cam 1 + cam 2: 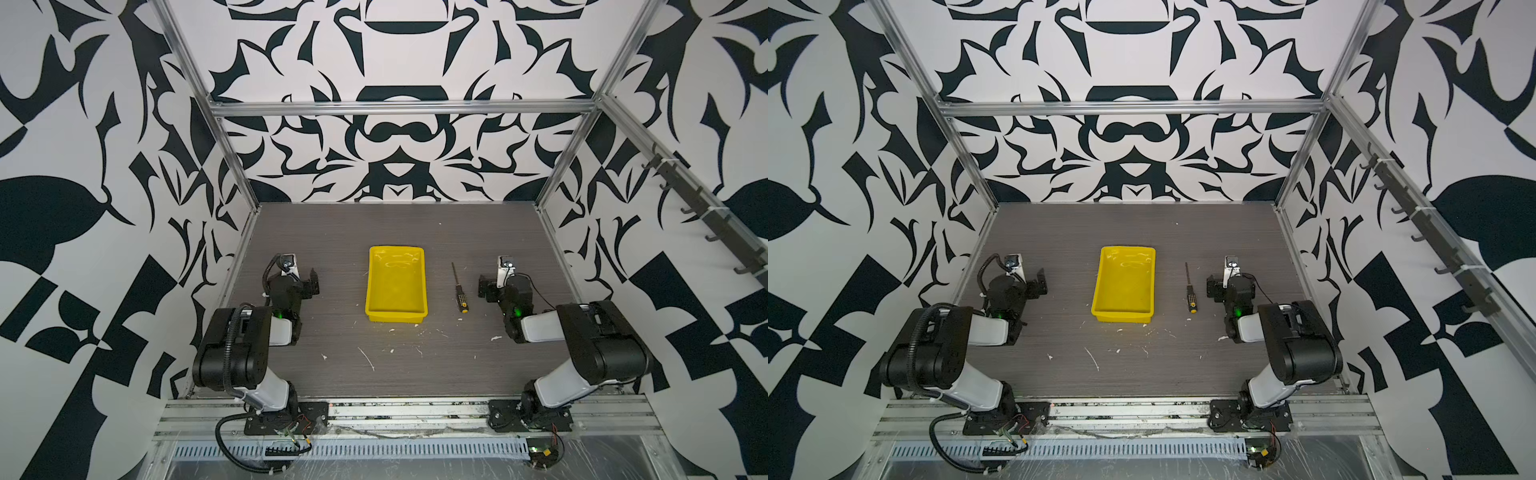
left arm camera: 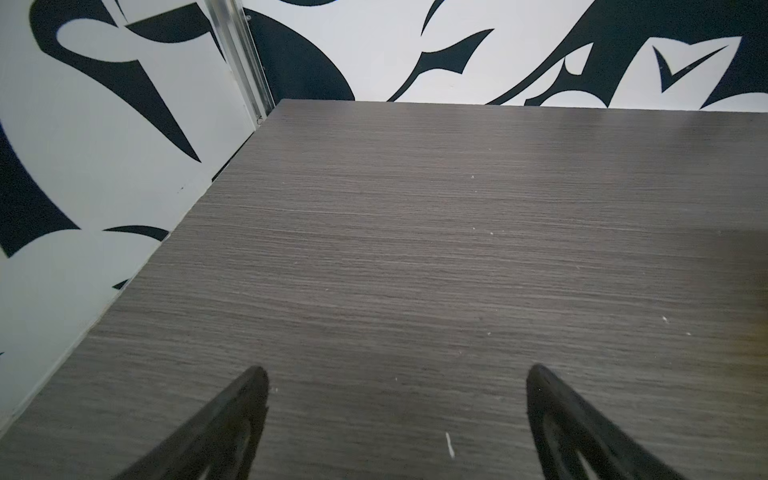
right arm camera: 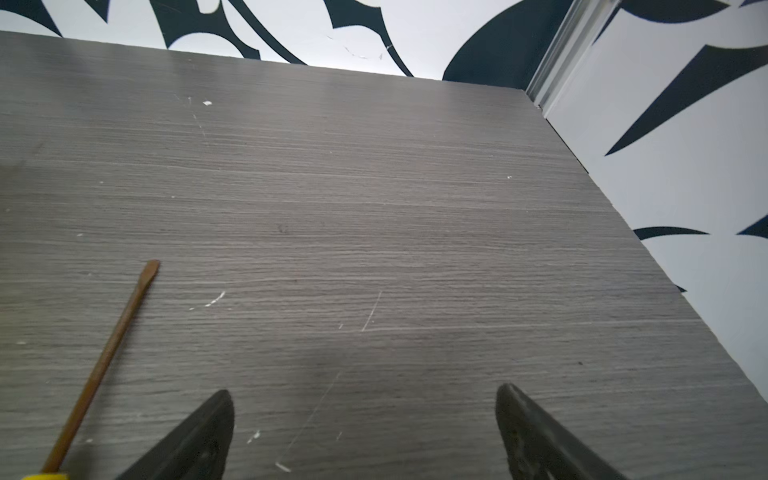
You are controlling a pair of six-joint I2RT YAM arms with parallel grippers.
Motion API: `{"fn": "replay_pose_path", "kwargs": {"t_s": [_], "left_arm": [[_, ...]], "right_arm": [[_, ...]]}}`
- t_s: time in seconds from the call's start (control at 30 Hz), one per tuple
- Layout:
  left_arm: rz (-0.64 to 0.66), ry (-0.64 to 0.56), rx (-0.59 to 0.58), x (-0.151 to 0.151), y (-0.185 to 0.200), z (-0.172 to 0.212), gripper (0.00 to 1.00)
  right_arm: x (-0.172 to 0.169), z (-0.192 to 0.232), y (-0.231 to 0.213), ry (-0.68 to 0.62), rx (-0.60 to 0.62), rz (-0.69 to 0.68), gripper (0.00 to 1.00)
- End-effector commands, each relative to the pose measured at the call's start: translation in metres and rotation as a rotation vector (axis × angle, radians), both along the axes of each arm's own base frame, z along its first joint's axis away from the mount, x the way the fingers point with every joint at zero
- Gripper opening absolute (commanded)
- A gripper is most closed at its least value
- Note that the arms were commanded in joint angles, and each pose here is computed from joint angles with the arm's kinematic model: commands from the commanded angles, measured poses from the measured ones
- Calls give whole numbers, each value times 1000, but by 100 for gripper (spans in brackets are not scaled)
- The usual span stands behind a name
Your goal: Put the screwdriver in the bin
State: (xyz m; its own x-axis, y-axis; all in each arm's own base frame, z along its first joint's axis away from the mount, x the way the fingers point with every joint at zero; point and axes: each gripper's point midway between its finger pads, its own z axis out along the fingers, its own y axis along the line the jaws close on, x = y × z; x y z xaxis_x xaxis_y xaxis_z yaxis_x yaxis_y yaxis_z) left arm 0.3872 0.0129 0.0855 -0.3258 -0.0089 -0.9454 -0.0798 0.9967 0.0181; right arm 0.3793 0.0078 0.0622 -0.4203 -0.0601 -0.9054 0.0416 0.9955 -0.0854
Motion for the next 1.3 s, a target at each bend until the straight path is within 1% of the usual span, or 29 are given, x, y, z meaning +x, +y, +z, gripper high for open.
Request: {"fn": "replay_pose_path", "kwargs": {"t_s": [0.0, 0.4, 0.67, 0.77, 0.83, 0.9, 0.97, 1.0, 1.03, 1.07, 1.1, 1.13, 1.17, 1.2, 1.23, 1.27], "left_arm": [[-5, -14, -14, 2, -1, 6, 100], [-3, -16, -14, 2, 0, 6, 99], [21, -24, -18, 0, 3, 7, 100], [19, -58, -22, -5, 3, 12, 100], [-45, -87, -15, -10, -8, 17, 100], [-87, -84, -12, -13, -15, 20, 99], [-77, -99, -14, -13, -14, 30, 99], [-77, -86, -19, -14, -14, 35, 99], [-59, -48, -36, -15, -12, 38, 100], [-36, -18, -65, -16, -10, 49, 99], [-7, 65, -101, -21, -8, 54, 99], [12, 134, -131, -27, -8, 61, 100], [14, 161, -153, -32, -10, 67, 99], [-20, 174, -193, -38, -19, 73, 100], [-49, 180, -266, -44, -29, 77, 100], [-55, 182, -340, -50, -35, 82, 99]], "right_arm": [[8, 17, 2, -53, 21, 1, 100], [7, 17, 2, -60, 29, 2, 100], [7, 17, 4, -53, 21, 12, 100], [3, 22, 2, -90, 25, -7, 100], [-3, 37, -2, -132, -22, -64, 100], [-8, 52, 1, -131, -80, -94, 100], [-14, 69, 5, -113, -117, -112, 100], [-19, 80, 8, -105, -131, -117, 100], [-23, 96, 13, -113, -123, -110, 100], [-30, 107, 17, -102, -103, -97, 100], [-37, 120, 21, -95, -49, -84, 100], [-47, 132, 22, -89, 40, -94, 100], [-58, 135, 19, -65, 125, -133, 100], [-77, 126, 15, 11, 251, -202, 100], [-93, 115, 11, 73, 301, -246, 100], [-104, 104, 14, 117, 319, -233, 100]]}}
